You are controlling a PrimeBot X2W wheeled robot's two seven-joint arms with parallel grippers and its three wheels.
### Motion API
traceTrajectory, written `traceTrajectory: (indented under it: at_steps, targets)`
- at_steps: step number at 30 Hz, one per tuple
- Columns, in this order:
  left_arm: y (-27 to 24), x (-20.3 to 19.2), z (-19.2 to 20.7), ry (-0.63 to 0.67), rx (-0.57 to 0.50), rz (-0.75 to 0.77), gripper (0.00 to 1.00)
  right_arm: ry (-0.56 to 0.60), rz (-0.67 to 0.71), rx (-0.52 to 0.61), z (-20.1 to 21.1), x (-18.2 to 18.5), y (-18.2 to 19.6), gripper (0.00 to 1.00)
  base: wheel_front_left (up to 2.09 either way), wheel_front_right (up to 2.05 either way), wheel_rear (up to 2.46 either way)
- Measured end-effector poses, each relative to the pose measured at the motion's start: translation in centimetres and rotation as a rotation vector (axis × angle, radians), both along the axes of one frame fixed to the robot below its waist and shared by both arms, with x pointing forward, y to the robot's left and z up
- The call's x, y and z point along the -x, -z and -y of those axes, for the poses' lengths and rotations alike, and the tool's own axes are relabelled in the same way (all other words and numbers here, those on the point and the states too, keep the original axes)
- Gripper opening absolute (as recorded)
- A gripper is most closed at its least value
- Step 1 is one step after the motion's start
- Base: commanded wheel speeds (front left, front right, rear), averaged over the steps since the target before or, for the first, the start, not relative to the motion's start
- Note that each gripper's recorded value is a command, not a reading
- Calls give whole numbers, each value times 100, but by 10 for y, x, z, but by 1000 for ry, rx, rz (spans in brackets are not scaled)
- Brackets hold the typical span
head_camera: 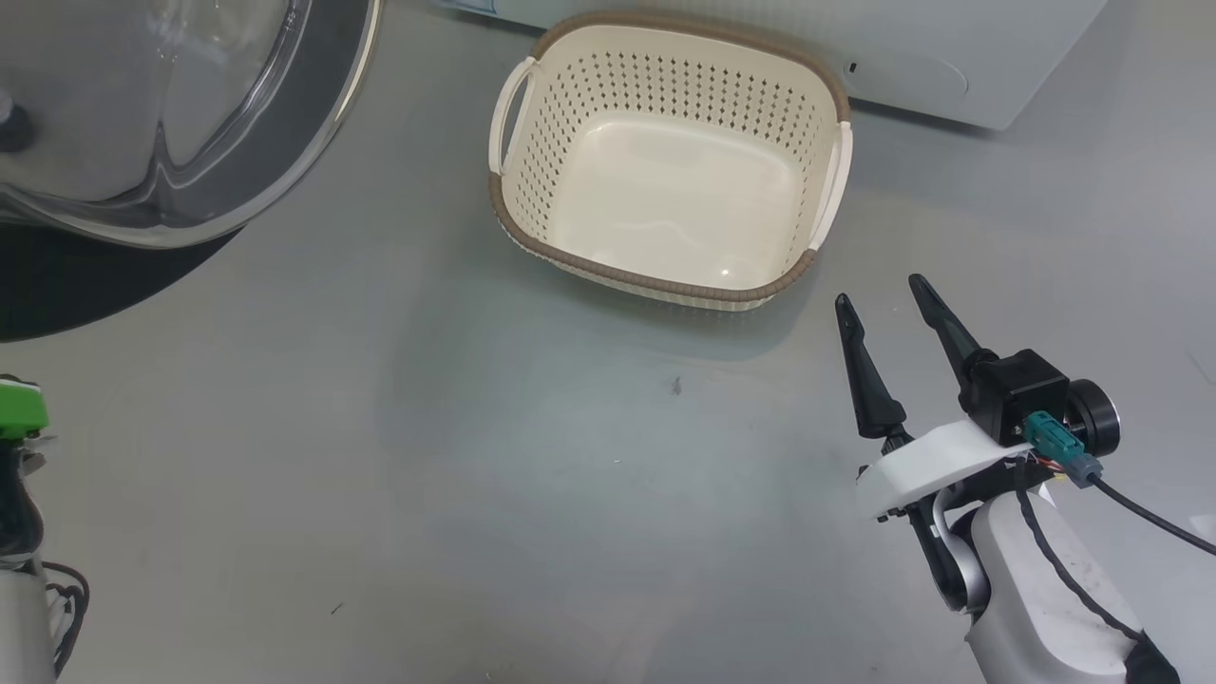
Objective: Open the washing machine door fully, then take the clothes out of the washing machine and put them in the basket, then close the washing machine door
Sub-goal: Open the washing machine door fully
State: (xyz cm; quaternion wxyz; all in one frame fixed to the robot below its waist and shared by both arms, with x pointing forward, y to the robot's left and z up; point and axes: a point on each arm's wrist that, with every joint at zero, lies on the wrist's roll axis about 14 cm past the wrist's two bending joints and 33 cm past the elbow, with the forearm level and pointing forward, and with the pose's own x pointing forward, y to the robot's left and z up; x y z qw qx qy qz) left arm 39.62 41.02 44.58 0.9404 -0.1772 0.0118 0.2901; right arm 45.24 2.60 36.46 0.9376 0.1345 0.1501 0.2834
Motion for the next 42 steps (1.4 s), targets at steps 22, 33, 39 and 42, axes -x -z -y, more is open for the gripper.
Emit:
traceTrajectory:
  at_steps: [22, 33, 39, 42]
  targets:
    - [-21, -12, 106, 320, -16, 62, 0, 149, 102, -45, 42, 13, -69, 100, 0, 0, 0]
    - [-28, -20, 169, 480, 12, 107, 0, 269, 128, -63, 85, 30, -90, 100, 0, 0, 0]
    - [-31, -23, 203, 569, 13, 122, 0, 322, 172, -67, 104, 34, -106, 100, 0, 0, 0]
    - [-31, -24, 221, 608, 26, 130, 0, 356, 178, -75, 115, 38, -110, 100, 0, 0, 0]
